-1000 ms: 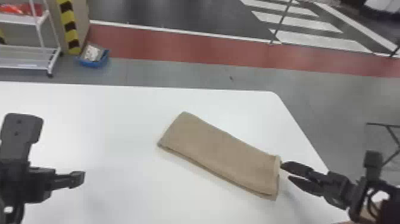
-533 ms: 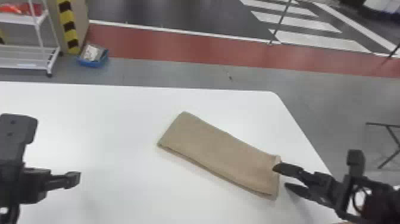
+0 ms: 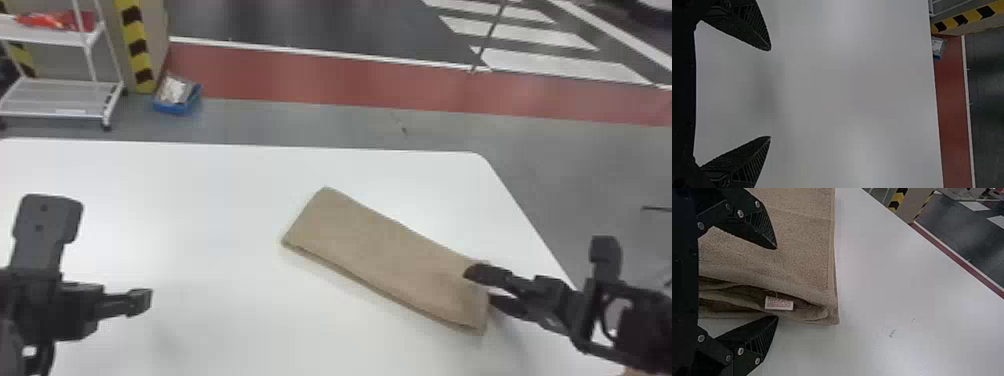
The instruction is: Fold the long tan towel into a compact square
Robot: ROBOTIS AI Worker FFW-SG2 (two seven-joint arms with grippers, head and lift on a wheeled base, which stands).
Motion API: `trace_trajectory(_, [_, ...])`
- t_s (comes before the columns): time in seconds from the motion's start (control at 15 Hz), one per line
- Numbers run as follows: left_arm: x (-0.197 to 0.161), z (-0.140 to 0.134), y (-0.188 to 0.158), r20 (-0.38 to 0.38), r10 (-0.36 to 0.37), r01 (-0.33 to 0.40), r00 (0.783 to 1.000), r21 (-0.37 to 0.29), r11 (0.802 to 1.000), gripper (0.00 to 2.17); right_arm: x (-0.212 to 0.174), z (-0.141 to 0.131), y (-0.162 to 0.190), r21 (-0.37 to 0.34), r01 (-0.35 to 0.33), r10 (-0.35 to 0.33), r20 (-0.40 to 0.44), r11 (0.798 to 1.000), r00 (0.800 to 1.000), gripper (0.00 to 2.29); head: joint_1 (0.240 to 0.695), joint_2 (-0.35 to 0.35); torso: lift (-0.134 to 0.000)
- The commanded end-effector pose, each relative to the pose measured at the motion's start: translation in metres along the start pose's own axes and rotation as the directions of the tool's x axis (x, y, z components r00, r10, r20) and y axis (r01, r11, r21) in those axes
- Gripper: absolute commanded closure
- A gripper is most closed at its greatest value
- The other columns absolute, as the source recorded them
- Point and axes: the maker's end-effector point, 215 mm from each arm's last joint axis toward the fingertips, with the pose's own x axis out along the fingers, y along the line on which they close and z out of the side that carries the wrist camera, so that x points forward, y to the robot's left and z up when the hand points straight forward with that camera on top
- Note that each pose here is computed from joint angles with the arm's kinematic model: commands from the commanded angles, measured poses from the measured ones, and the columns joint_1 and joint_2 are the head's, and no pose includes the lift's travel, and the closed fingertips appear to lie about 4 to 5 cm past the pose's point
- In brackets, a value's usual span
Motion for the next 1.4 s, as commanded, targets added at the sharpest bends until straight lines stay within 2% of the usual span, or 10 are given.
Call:
trace_trajectory(0.0, [0.0, -0.001, 0.003, -0.002, 0.003, -0.003, 1.0, -0.005, 1.0, 0.08, -0.003, -0.001, -0.002, 0.006, 0.003, -0.003, 0.001, 1.0, 1.0, 0.31, 0.695, -0.227, -0.124])
trace_trajectory(0.47, [0.0, 0.0, 0.008, 0.004, 0.007, -0.007, 1.0, -0.007, 1.0, 0.08, -0.02, 0.027, -0.006, -0.05, 0.052, -0.05, 0.043, 0.997, 0.998, 0.31, 0.695, -0.243, -0.124])
trace_trajectory(0.6, [0.0, 0.001, 0.007, 0.006, 0.006, -0.006, 1.0, -0.005, 1.0, 0.08, -0.017, 0.024, -0.01, -0.054, 0.075, -0.073, 0.035, 0.996, 0.997, 0.31, 0.695, -0.25, -0.124])
trace_trajectory(1.13, [0.001, 0.002, 0.009, 0.01, 0.009, -0.009, 1.0, -0.004, 1.0, 0.08, -0.002, 0.002, -0.005, -0.045, 0.057, -0.057, -0.004, 0.997, 0.998, 0.31, 0.695, -0.236, -0.124])
trace_trajectory(1.33, [0.001, 0.0, 0.012, 0.005, 0.013, -0.013, 1.0, -0.003, 1.0, 0.08, 0.002, -0.003, -0.004, -0.051, 0.06, -0.061, -0.016, 0.997, 0.998, 0.47, 0.695, -0.222, -0.124])
